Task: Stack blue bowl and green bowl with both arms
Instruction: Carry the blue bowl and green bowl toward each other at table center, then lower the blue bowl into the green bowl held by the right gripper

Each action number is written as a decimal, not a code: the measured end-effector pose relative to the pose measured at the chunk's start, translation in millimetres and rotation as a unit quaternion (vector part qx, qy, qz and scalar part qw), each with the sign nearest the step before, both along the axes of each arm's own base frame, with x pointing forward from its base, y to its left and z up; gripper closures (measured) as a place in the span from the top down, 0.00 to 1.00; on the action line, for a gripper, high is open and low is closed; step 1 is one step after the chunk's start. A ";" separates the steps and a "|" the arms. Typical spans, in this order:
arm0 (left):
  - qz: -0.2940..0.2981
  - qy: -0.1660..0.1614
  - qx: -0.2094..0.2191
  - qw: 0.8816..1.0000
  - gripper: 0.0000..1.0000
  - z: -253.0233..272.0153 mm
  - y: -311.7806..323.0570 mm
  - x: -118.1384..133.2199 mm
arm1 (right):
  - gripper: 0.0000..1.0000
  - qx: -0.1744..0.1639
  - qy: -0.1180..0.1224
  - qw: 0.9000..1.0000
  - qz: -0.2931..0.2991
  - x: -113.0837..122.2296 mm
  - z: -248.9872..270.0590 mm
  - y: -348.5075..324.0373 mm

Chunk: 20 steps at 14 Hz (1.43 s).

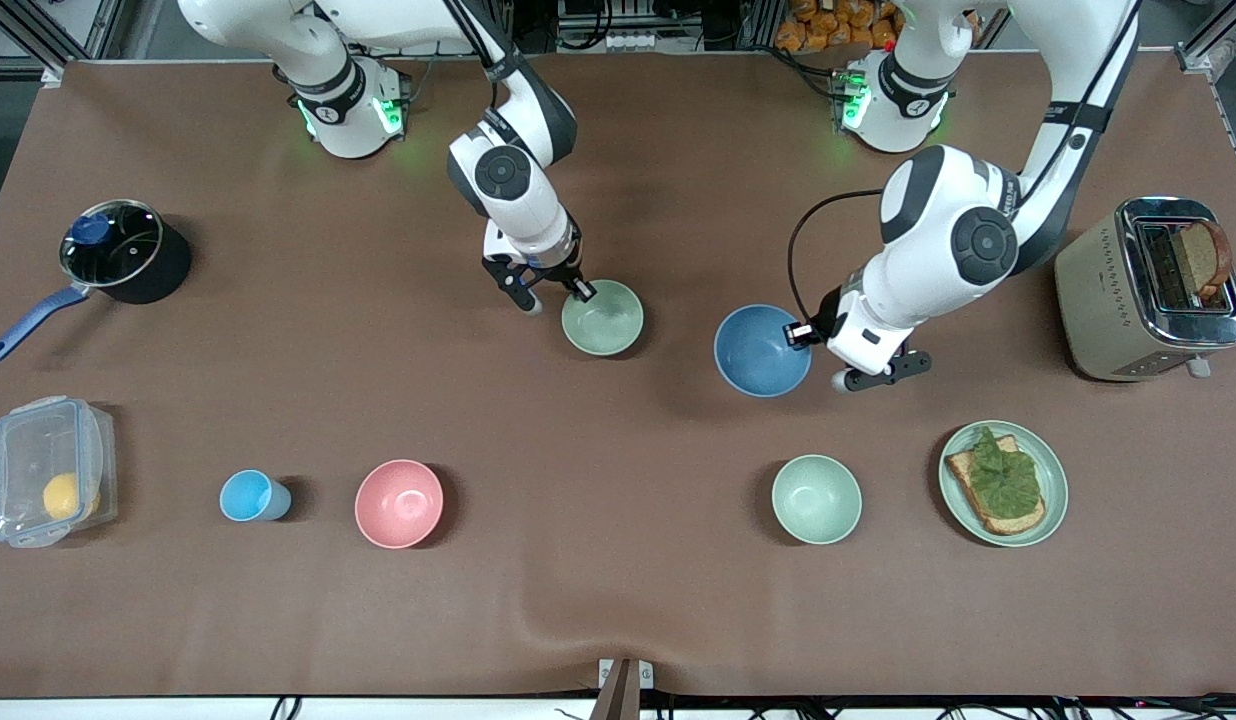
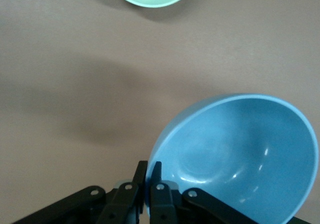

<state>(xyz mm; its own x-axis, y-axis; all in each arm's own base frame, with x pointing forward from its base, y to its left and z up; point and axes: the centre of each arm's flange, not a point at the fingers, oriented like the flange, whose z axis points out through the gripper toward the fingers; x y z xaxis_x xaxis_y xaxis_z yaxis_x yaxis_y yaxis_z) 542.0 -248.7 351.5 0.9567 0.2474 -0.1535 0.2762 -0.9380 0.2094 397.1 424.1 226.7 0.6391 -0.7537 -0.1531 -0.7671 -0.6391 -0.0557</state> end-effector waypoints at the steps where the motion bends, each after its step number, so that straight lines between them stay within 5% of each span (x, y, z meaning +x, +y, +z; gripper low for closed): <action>1: -0.006 -0.002 -0.001 1.000 0.06 -0.2 -9.2 -3.4 | 0.04 -0.010 0.019 1.000 0.001 4.6 7.7 1.9; 3: -0.013 -0.001 -0.001 1.000 0.06 -0.5 -27.8 -12.2 | 0.13 -0.017 0.039 0.999 0.001 16.7 26.6 4.3; 11: -0.025 0.012 0.001 1.000 0.06 -7.0 -90.4 -48.1 | 0.98 -0.013 0.039 0.999 -0.027 44.5 37.7 -17.1; 16: -0.012 0.011 -0.004 1.000 0.06 -17.1 -105.5 -53.1 | 1.00 -0.013 0.074 0.993 -0.089 79.1 33.4 -65.9; 20: -0.001 0.012 -0.008 1.000 0.06 -27.2 -137.9 -73.2 | 1.00 0.028 0.116 0.982 -0.144 85.9 15.0 -77.4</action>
<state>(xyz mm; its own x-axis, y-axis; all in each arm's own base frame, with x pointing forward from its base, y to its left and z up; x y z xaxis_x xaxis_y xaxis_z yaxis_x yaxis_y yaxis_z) 468.8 -386.5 324.3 0.9532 0.2428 -0.1802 0.2795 -0.9349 0.2187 483.0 346.7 241.6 0.3440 -0.8846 -0.3150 -0.9118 -0.3948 0.1131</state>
